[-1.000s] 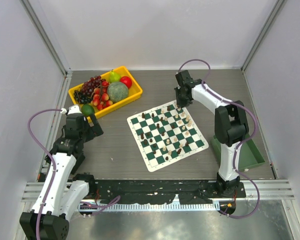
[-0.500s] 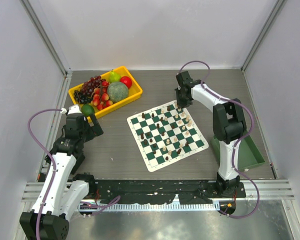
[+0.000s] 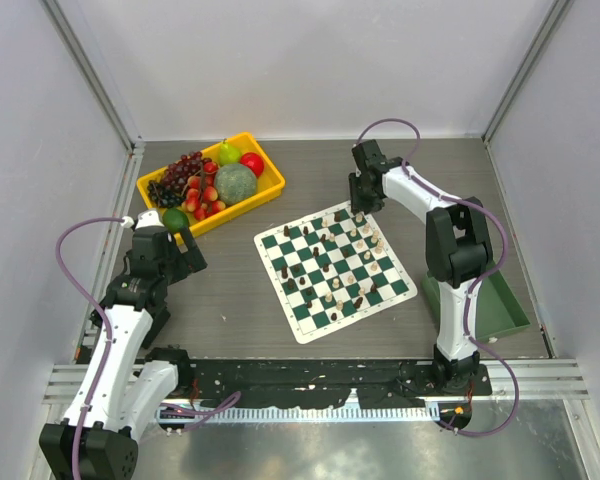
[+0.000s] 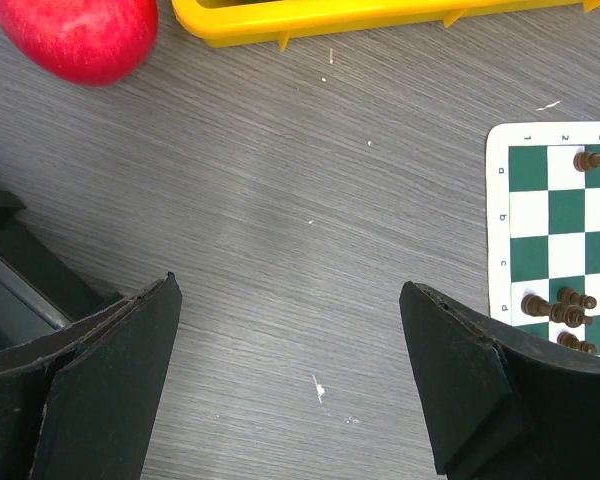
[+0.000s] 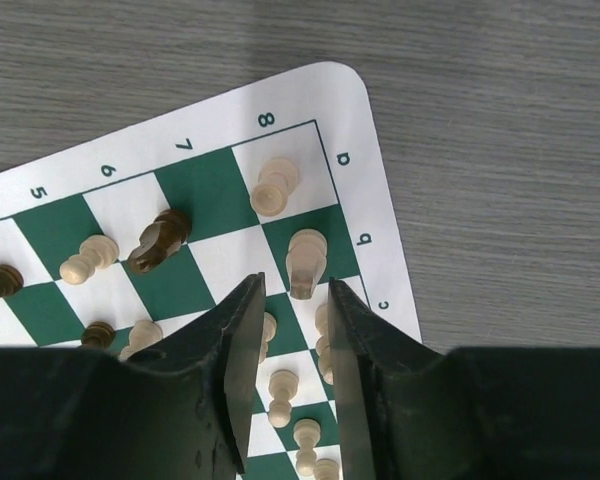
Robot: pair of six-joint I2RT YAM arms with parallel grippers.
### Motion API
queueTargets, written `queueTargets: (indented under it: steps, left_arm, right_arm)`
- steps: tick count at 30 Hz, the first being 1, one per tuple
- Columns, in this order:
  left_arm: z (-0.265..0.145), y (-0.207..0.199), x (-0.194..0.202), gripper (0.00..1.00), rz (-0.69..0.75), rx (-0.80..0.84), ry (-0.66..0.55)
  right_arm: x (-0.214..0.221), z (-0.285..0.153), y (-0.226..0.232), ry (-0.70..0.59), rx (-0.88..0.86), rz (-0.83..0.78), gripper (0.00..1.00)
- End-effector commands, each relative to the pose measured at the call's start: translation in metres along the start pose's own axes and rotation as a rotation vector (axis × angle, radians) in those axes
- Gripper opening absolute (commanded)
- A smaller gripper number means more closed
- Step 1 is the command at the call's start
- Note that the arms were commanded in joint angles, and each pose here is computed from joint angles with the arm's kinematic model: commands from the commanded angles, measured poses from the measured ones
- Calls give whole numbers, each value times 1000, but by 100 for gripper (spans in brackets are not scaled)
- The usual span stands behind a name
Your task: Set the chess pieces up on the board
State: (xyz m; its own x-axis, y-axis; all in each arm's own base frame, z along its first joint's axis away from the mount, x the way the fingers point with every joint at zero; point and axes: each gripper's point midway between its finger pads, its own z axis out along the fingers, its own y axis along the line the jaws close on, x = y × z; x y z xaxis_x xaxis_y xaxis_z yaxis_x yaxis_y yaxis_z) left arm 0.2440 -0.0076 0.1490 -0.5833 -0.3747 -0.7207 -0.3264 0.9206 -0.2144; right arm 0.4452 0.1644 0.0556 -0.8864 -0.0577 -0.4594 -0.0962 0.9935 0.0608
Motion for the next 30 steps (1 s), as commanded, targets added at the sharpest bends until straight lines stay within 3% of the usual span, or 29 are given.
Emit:
queueTargets:
  steps: [1, 14, 20, 30]
  left_arm:
    - [-3, -3, -12, 99, -7, 15, -45]
    - [-7, -5, -13, 99, -12, 29, -53]
    - [-9, -3, -14, 99, -11, 24, -61]
    - [-8, -2, -11, 99, -9, 18, -56]
  right_arm:
    - [-40, -35, 4, -116, -22, -4, 39]
    - [-57, -78, 30, -204, -101, -36, 49]
    - [-50, -63, 59, -162, -121, -84, 51]
    - [-39, -25, 59, -95, -53, -63, 54]
